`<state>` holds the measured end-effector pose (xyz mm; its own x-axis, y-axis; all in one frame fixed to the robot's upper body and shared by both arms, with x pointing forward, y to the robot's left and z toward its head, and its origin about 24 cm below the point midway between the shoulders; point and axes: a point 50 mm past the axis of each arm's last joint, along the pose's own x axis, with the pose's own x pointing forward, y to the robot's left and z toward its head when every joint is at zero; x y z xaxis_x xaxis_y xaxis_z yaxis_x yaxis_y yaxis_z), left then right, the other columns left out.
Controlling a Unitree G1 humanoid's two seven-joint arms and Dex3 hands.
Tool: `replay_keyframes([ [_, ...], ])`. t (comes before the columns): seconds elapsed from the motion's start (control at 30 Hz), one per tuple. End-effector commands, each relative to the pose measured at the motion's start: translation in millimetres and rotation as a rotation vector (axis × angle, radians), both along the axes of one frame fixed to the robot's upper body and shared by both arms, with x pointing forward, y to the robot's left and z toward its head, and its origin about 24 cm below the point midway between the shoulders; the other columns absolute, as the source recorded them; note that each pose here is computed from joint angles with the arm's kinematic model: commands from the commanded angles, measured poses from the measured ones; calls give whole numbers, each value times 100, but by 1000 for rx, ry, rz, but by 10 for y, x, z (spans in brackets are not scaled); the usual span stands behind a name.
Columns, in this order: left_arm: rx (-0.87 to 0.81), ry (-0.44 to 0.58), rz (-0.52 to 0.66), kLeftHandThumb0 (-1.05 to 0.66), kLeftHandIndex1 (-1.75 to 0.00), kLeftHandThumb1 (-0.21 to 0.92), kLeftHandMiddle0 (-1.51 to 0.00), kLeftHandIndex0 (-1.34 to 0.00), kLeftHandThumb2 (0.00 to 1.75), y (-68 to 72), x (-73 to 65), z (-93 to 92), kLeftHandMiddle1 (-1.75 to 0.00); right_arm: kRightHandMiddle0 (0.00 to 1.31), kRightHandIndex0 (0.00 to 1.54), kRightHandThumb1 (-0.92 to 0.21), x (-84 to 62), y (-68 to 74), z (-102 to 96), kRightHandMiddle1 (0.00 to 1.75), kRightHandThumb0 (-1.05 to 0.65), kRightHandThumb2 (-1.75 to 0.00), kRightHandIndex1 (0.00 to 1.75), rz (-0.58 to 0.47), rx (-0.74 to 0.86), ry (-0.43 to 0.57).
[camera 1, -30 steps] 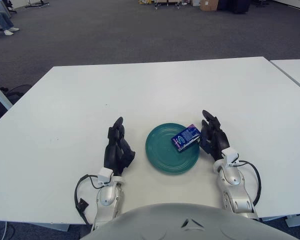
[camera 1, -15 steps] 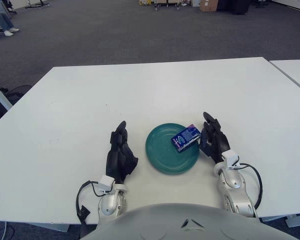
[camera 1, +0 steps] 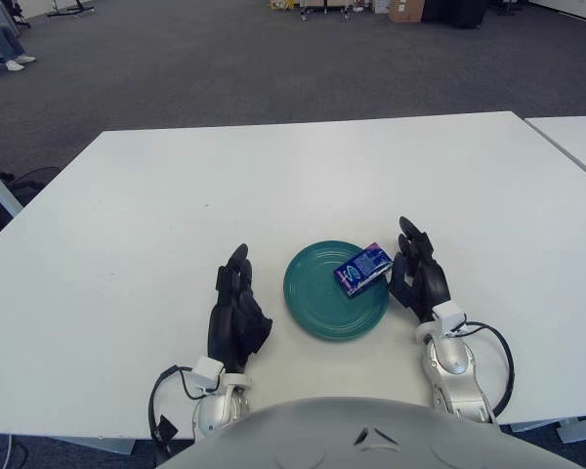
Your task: Put the gum into the plate.
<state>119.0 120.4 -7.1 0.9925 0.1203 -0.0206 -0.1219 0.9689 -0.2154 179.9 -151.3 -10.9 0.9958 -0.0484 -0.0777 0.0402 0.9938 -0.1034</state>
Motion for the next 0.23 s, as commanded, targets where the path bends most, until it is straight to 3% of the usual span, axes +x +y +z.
replay_keyframes([
  [0.0,-14,156,13,-88,-58,92,-25,0,103,0,-228,-187,-2,0,11,-92,-346,-26,-414,29,-68,-103,0,-21,-6,238],
  [0.2,-5,175,12,-89,-56,92,-25,0,105,5,-279,-168,-1,0,10,-92,-400,-29,-402,28,-71,-102,0,-23,-9,228],
])
